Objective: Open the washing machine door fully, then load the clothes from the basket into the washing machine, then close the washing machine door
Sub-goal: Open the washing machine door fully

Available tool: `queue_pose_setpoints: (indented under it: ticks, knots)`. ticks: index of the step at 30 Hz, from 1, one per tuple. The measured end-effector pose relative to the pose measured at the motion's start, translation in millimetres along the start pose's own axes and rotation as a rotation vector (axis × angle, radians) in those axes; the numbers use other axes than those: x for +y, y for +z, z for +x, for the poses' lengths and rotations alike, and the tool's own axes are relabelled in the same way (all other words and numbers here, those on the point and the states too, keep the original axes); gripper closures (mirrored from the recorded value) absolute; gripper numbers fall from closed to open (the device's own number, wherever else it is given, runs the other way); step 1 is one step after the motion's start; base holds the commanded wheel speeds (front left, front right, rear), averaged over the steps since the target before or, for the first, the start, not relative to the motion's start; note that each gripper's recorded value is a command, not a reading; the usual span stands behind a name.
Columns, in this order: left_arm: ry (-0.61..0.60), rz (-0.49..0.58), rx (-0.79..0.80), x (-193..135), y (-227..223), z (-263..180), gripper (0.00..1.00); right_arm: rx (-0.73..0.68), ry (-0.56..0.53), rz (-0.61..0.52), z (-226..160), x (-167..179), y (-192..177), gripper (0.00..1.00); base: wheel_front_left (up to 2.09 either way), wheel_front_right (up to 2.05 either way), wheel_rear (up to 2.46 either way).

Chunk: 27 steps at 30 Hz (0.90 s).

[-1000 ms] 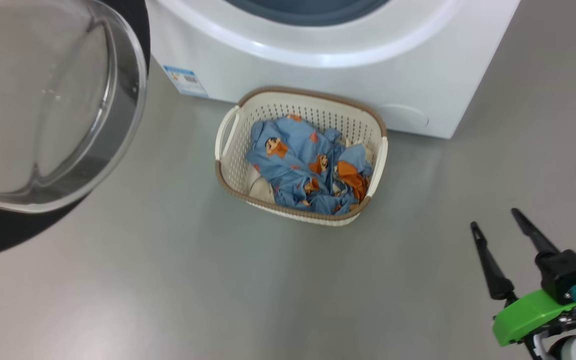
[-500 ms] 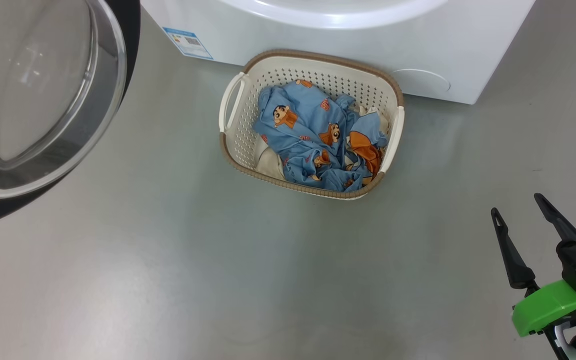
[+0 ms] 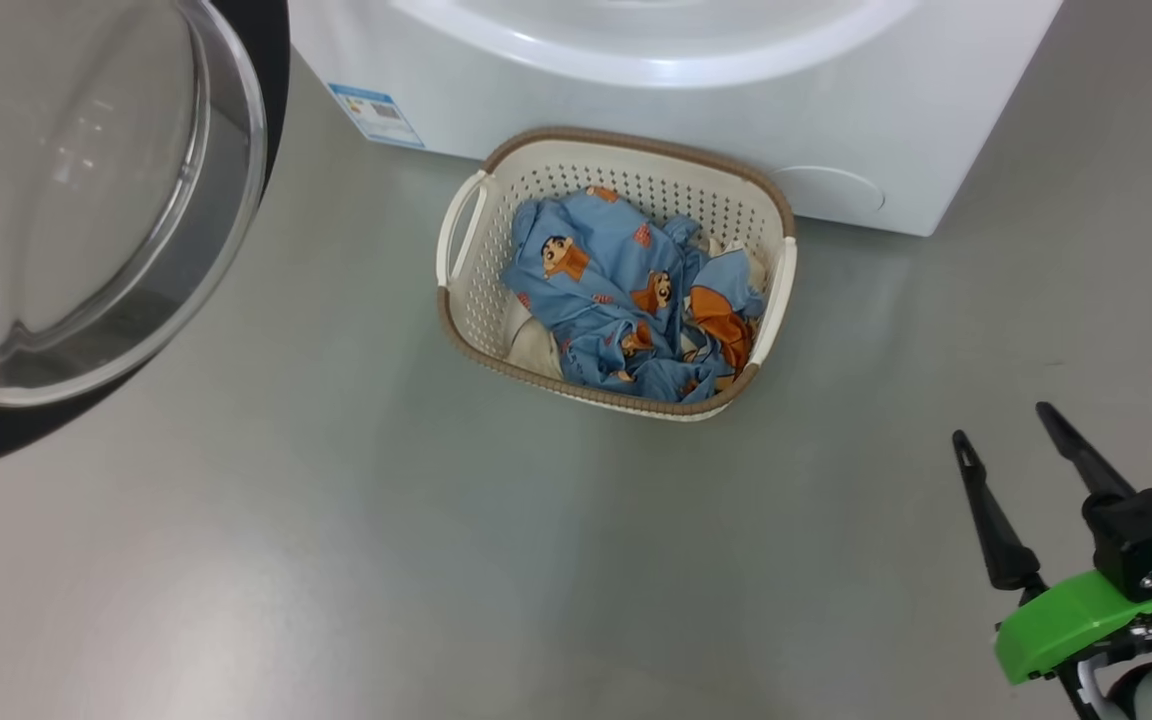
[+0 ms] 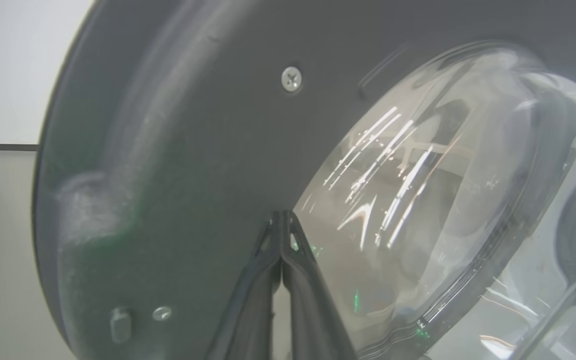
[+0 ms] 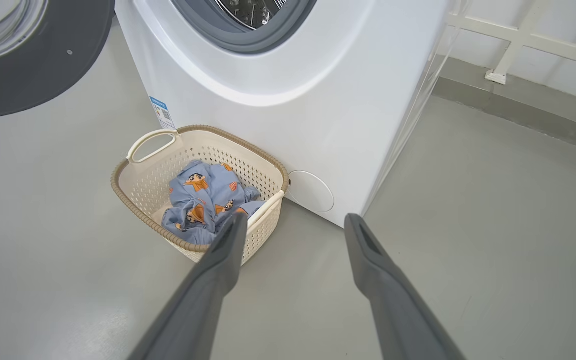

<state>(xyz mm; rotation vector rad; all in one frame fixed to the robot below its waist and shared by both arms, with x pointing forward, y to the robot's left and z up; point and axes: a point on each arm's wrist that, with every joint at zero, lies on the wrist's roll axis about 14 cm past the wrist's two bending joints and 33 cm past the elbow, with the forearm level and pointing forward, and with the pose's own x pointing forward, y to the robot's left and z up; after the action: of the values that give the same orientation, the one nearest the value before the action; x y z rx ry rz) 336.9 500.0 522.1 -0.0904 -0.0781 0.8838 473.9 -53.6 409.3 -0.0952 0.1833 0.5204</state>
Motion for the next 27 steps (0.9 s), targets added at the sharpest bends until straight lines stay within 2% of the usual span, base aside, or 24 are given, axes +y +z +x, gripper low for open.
queue_pose_setpoints:
  ticks: [10, 15, 27]
  knots:
    - [-0.088, -0.003, -0.016, -18.2, 1.3, -19.6, 1.00, -0.071, -0.033, 0.044, -8.5, 7.3, 16.8, 0.00, 0.00, 0.00, 0.00]
    - [-0.213, 0.049, -0.021, -44.3, -0.7, -44.2, 1.00, -0.129, -0.081, 0.075, -20.9, 5.8, 32.5, 0.00, 0.00, 0.00, 0.00]
    - [-0.442, 0.016, 0.005, -97.8, -17.3, -115.4, 1.00, -0.186, -0.202, 0.085, -70.7, -11.3, 52.3, 0.00, 0.00, 0.00, 0.00]
